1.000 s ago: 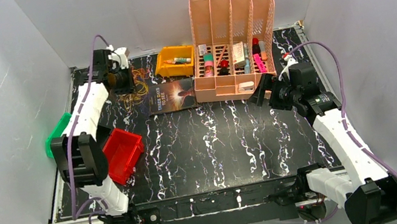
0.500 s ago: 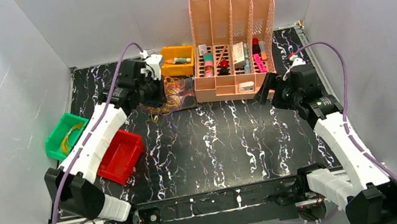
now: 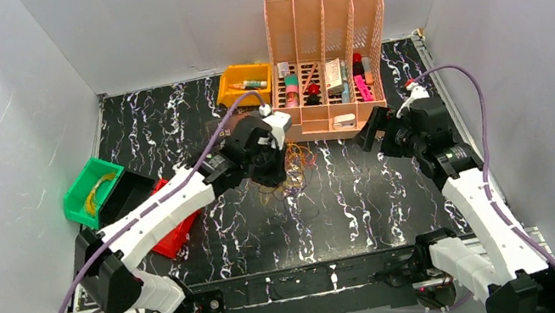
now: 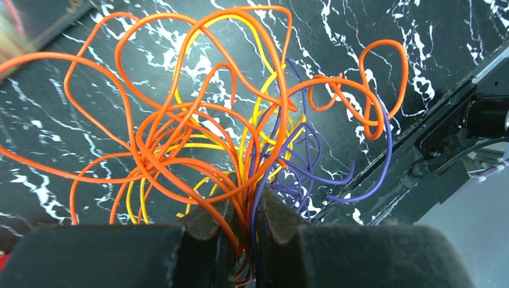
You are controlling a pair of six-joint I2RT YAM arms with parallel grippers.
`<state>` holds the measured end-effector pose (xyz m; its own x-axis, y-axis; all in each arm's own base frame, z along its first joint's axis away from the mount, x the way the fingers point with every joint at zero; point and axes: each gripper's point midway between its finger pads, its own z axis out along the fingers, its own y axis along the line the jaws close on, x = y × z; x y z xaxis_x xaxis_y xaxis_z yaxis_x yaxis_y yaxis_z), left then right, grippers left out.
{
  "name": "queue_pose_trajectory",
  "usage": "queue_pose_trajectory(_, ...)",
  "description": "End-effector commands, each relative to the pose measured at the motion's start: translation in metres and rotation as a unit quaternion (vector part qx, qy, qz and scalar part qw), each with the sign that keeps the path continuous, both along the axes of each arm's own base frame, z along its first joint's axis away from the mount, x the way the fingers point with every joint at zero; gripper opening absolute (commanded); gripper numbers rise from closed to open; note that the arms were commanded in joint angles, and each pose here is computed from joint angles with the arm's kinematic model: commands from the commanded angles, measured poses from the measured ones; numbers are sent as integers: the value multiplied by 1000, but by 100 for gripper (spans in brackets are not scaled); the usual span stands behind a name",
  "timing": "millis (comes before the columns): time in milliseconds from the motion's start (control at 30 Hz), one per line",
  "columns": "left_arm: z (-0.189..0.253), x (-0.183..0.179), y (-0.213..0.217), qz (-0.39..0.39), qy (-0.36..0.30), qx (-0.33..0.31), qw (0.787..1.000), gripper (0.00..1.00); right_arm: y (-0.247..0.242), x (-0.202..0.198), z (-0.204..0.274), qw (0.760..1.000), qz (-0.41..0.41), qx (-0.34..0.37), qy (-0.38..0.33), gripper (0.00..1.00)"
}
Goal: Untangle the cables
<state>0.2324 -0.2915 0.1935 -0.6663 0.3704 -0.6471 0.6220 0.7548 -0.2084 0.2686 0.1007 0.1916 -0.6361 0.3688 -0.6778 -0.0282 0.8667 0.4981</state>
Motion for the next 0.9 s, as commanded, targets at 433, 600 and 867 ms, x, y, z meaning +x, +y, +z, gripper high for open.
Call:
queue_pose_trajectory(433,-95,3,-21,12,21,16,1000,21,5,-4,10,999,-3,34,-32,98)
queue_pose_trajectory(600,-90,10,-11,37,-1,21,999,55,-7,-2,1,998,-45,26,-21,98)
queue_pose_trajectory(867,-70,26,6,80,-29,11,996,82,-18,-4,-14,997,-70,8,-13,98)
